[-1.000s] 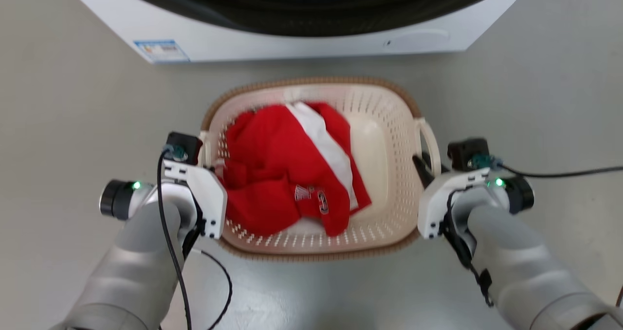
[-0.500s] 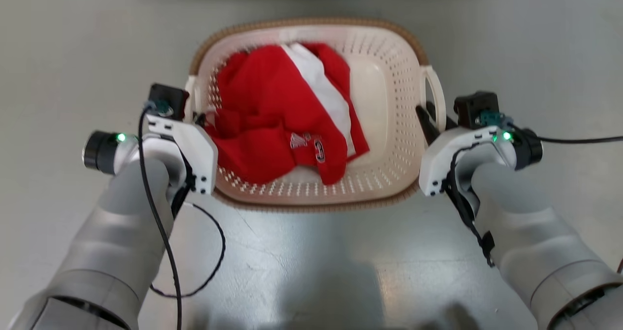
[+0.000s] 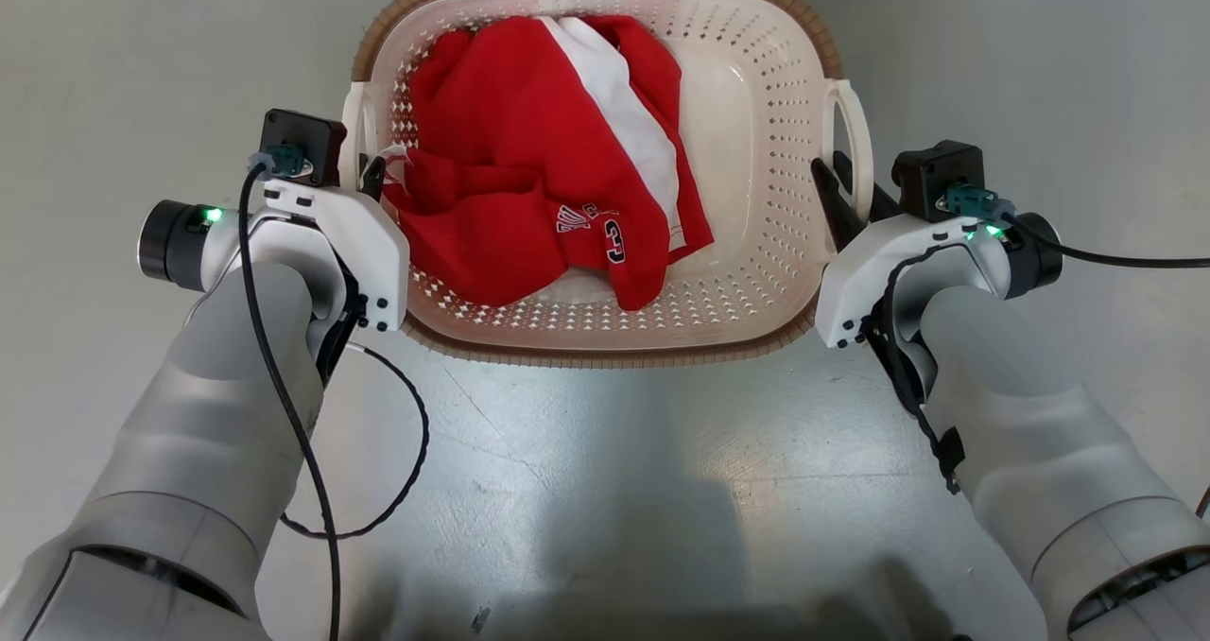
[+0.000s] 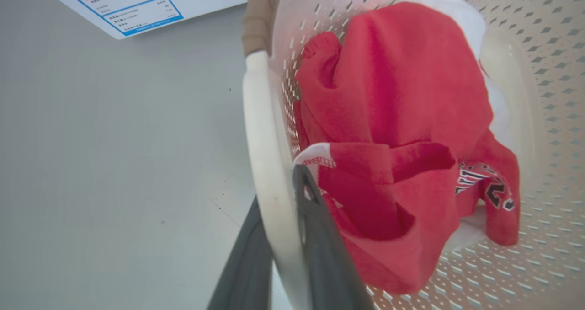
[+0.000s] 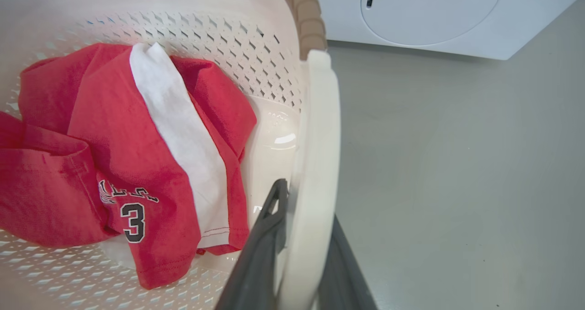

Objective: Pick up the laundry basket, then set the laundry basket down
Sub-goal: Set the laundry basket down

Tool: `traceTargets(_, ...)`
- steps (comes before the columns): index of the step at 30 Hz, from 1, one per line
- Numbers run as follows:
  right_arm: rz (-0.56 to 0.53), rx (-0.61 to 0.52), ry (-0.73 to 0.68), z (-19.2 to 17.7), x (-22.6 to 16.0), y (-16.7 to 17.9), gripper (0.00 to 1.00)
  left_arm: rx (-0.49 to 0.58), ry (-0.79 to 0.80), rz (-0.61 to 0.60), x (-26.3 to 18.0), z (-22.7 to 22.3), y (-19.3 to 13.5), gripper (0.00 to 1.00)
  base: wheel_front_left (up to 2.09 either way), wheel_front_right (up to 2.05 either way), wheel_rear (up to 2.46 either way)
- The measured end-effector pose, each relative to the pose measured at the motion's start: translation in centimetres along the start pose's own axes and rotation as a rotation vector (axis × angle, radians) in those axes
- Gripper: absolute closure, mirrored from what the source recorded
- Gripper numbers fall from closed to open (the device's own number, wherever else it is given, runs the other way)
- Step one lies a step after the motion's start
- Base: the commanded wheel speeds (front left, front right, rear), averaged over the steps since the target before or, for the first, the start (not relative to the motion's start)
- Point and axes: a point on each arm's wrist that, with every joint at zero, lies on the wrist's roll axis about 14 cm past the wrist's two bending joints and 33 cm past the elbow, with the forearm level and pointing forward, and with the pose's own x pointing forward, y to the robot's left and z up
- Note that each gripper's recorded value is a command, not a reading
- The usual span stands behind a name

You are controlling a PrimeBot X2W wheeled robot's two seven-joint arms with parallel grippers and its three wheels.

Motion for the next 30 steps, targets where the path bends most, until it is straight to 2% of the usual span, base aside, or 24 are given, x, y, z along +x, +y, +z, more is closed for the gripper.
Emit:
traceTargets(23,-0.027,0.006,0.002,-1.1,1.3,-1.1,1.0,-0.01,0.023,-0.001,1.6,-1.1,-0.1,1.0,0.0,0.0,0.0)
traceTargets(24,-0.027,0.007,0.003,-1.2,1.3,-1.1,1.0,-0.01,0.024,-0.002,1.6,-1.1,-0.2,0.78,0.0,0.0,0.0)
traceTargets(25,-0.028,0.009,0.004,-1.2,1.3,-1.2,0.75,-0.007,0.025,-0.001,1.7,-1.2,-0.2,0.31,0.0,0.0,0.0)
traceTargets(26,-0.033,0.013,0.003,-1.2,1.4,-1.4,0.29,-0.003,0.028,0.005,1.7,-1.3,-0.1,0.0,0.0,0.0,0.0)
traceTargets(27,-0.037,0.012,0.004,-1.3,1.3,-1.6,0.0,-0.001,0.034,0.009,1.7,-1.4,0.2,0.0,0.0,0.0,0.0)
traceTargets(30,-0.052,0.002,0.017,-1.8,1.3,-2.4,0.0,0.0,0.045,0.026,1.8,-1.7,0.7,0.0,0.0,0.0,0.0)
